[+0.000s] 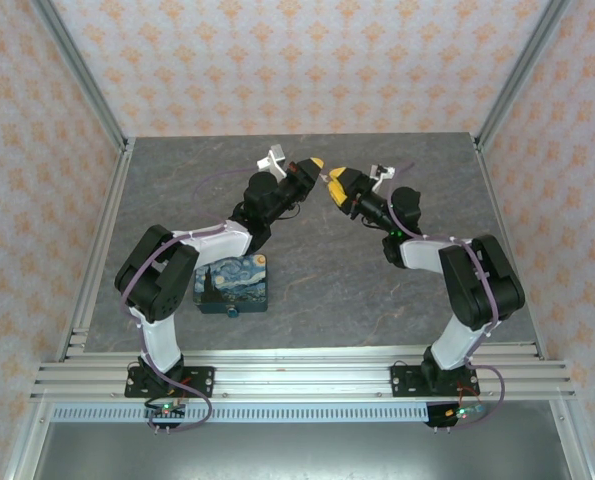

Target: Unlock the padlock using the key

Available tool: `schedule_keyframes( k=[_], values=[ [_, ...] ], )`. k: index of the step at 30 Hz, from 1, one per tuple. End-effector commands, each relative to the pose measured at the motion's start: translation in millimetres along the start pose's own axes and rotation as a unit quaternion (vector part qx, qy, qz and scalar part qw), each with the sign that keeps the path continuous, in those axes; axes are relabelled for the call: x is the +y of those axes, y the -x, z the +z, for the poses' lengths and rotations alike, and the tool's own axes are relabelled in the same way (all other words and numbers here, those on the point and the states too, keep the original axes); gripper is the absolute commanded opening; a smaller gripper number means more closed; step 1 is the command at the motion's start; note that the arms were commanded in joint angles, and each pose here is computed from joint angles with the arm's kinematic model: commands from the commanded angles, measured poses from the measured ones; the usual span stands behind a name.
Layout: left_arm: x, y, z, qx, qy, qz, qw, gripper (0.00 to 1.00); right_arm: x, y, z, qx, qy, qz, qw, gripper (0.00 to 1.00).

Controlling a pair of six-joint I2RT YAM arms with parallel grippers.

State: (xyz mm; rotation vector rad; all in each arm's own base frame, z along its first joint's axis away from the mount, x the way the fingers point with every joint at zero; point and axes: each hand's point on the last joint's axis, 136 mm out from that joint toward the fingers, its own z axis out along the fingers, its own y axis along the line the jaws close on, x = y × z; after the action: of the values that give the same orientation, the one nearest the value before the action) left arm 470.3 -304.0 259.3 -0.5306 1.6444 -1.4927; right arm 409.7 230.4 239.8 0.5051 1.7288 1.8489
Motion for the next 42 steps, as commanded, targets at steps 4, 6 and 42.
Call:
schedule_keyframes(
  k=[4, 6, 42],
  values=[
    [-8.3, 3.2, 1.6, 0.005, -0.013, -0.004, 1.0, 0.0, 26.9, 4.3, 1.9, 0.0, 0.024, -0.042, 0.999, 0.5],
    [-8.4, 2.5, 1.6, 0.006, -0.013, -0.004, 1.0, 0.0, 29.3, 5.4, 4.4, 0.002, 0.026, -0.045, 0.999, 0.49],
    [-7.0, 3.0, 5.5, 0.007, -0.01, -0.005, 1.0, 0.0, 6.0, -14.6, 9.3, 0.036, 0.014, -0.026, 0.999, 0.29]
  ],
)
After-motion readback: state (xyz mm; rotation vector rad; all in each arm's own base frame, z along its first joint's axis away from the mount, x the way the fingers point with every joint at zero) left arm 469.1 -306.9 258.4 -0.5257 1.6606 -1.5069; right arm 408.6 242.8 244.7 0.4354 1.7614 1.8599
